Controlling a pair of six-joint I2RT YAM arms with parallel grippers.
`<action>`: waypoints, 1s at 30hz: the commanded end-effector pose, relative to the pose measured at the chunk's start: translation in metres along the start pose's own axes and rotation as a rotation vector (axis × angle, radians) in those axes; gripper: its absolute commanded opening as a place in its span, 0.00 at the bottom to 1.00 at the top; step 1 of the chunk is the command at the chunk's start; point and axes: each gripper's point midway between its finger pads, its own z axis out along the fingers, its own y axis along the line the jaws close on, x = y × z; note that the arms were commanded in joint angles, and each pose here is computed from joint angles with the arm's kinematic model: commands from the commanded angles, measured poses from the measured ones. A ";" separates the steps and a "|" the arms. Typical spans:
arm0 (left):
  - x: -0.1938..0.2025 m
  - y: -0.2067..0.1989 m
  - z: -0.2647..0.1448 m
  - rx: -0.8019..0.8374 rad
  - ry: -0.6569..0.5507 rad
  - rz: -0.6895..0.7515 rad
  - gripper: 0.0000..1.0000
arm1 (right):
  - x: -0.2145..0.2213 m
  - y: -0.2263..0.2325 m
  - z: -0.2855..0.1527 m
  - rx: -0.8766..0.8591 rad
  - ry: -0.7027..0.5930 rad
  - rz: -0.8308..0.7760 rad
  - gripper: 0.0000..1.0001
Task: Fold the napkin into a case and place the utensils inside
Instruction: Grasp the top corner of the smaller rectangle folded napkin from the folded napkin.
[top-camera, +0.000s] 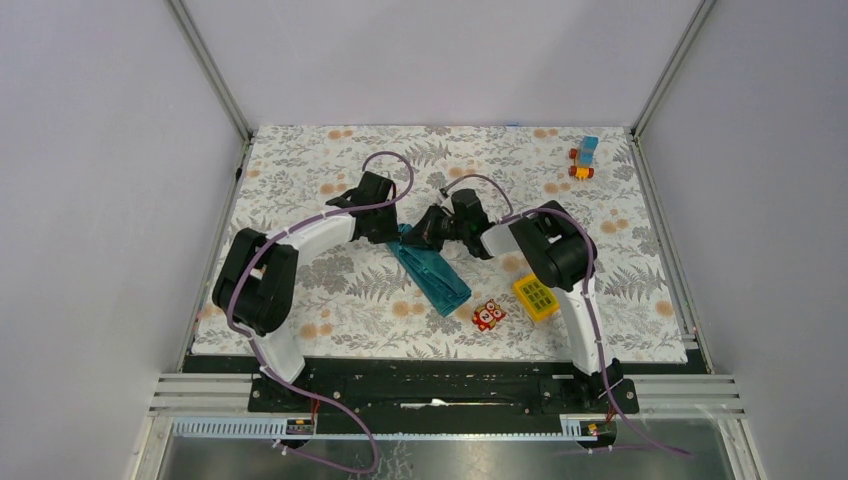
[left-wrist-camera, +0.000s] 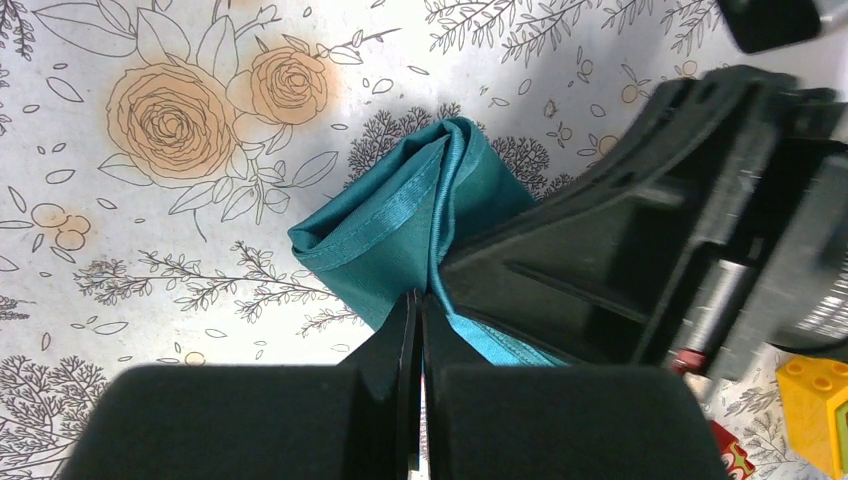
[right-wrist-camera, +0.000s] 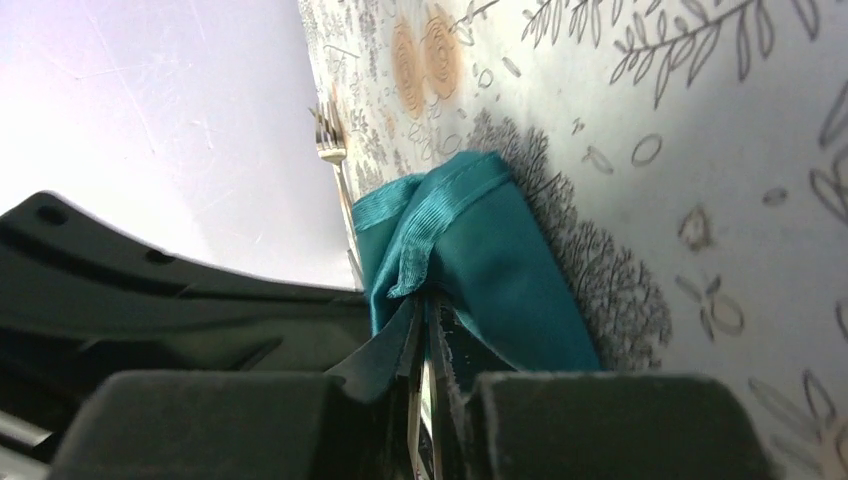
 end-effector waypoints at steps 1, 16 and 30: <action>-0.018 -0.019 -0.017 0.076 -0.067 -0.020 0.00 | 0.008 0.012 0.023 -0.038 0.034 -0.030 0.10; -0.012 0.011 -0.018 -0.041 -0.082 -0.053 0.00 | -0.003 0.017 -0.005 -0.001 0.027 -0.085 0.29; -0.013 0.004 -0.017 -0.001 -0.075 -0.052 0.00 | 0.012 0.018 0.030 -0.011 0.097 -0.099 0.00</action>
